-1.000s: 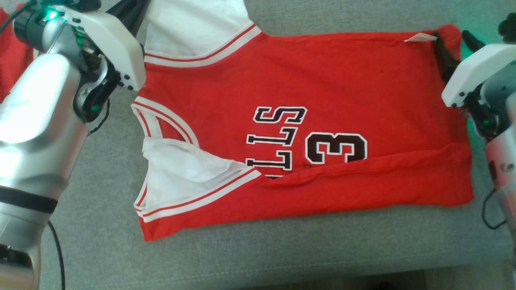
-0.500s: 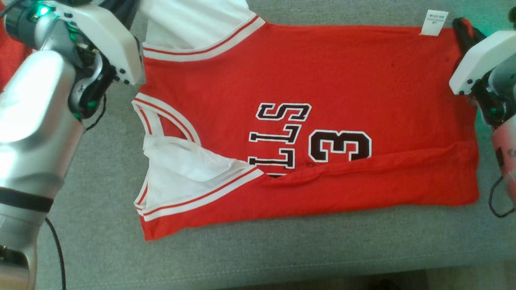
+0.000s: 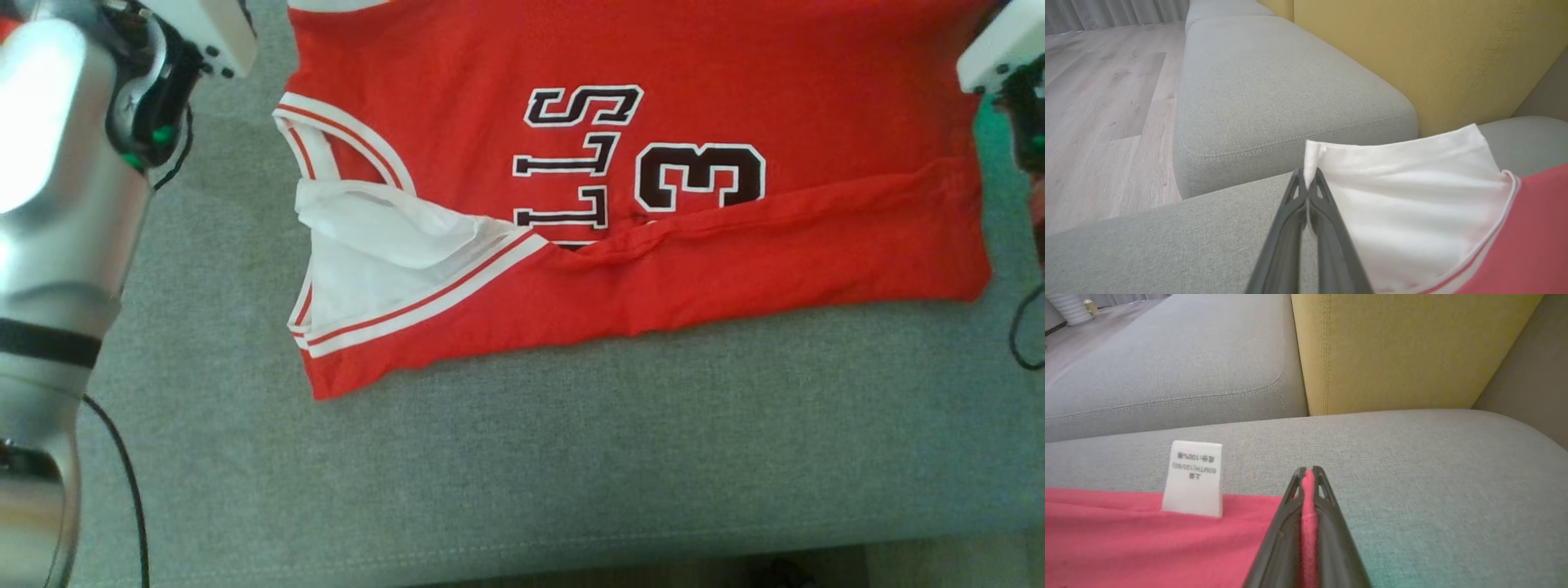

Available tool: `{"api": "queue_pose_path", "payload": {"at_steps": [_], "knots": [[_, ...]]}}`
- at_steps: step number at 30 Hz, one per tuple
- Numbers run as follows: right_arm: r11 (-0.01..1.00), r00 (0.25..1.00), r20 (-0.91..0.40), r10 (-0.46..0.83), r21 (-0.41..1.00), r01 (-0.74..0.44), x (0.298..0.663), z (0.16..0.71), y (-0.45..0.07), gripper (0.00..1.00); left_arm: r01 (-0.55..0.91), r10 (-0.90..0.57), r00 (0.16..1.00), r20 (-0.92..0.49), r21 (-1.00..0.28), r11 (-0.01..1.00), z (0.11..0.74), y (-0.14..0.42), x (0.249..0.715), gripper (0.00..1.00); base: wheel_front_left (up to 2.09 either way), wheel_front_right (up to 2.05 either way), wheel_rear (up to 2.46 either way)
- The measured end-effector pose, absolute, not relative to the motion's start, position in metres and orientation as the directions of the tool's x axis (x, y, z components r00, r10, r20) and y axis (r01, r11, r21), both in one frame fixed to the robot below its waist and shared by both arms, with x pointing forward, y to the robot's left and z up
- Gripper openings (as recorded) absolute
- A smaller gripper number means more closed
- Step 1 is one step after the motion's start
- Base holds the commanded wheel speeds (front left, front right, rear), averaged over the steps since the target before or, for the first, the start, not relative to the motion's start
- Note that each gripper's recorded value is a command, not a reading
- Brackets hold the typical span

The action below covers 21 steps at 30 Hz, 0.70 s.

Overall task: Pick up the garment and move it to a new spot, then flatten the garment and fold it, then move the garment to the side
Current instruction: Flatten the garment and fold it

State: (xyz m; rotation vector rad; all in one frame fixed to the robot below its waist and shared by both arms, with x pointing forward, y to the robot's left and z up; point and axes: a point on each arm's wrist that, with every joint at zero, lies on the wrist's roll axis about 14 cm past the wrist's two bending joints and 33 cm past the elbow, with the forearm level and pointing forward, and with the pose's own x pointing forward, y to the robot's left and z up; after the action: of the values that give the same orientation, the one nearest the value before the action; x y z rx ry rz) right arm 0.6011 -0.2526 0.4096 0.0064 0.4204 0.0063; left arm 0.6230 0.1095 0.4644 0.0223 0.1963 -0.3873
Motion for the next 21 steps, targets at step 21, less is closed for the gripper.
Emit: {"api": "queue_pose_path", "payload": {"at_steps": [21], "knots": [[0.998, 0.895, -0.442, 0.059, -0.001, -0.066, 0.547, 0.43, -0.246, 0.0, 0.471, -0.451, 0.857, -0.249, 0.022, 0.882, 0.472, 0.111, 0.545, 0.0, 0.0, 0.0, 0.0]]}}
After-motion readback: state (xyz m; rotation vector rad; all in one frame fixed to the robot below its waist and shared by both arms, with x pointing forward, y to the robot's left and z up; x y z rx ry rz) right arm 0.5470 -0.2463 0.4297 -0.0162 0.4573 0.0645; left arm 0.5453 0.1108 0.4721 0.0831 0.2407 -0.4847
